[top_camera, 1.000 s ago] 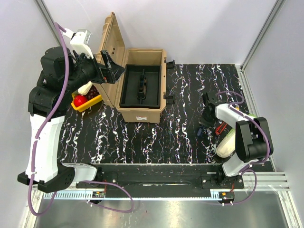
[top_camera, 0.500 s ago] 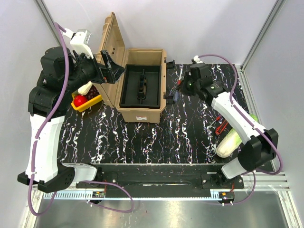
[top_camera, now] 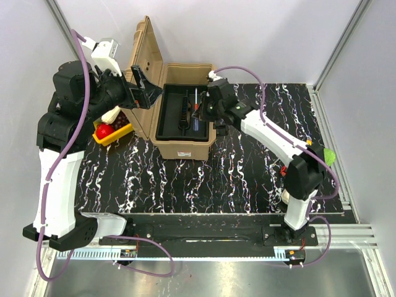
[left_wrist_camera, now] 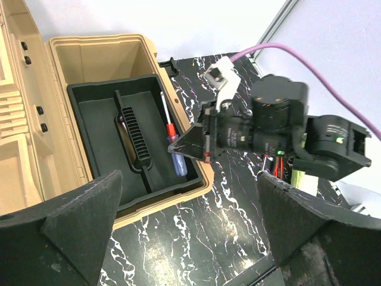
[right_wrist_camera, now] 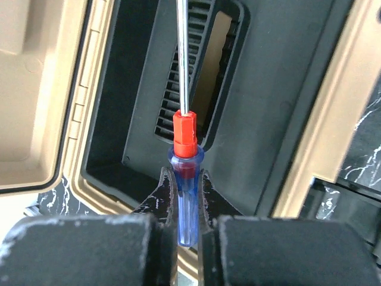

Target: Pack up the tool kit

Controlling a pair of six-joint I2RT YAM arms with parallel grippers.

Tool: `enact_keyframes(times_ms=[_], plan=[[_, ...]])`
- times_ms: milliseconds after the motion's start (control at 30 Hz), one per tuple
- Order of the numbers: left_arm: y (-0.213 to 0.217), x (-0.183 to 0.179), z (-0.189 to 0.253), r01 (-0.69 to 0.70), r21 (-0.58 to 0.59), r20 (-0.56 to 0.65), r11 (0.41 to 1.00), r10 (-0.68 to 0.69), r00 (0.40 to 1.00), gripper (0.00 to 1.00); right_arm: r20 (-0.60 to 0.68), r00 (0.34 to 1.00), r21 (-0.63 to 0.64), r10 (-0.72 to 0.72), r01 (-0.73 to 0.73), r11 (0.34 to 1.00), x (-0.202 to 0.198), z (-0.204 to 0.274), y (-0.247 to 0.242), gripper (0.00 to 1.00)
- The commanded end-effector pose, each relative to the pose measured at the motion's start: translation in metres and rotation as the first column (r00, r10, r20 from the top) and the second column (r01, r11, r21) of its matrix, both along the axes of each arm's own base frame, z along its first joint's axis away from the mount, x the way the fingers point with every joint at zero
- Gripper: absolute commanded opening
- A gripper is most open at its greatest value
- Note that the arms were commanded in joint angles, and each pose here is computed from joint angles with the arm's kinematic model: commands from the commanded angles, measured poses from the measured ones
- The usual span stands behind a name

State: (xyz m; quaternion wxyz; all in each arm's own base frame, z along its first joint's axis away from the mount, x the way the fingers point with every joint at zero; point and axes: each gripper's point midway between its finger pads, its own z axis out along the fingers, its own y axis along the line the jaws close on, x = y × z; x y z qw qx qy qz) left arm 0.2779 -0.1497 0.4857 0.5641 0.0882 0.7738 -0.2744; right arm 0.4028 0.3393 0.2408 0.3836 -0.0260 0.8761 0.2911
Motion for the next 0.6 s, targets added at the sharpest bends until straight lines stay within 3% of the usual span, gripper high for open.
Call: enact_keyframes(times_ms=[0, 567], plan=[[0.001, 0.000, 0.020, -0.009, -0.024, 0.076, 1.000, 0.011, 0.997, 0.99, 0.060, 0.998, 0.016, 0.012, -0.013, 1.000, 0.012, 0.016, 0.019, 0.00], [0.004, -0.001, 0.019, -0.021, -0.011, 0.078, 1.000, 0.022, 0.997, 0.99, -0.050, 0.998, -0.067, -0.041, 0.037, 0.997, 0.030, -0.054, 0.026, 0.00]])
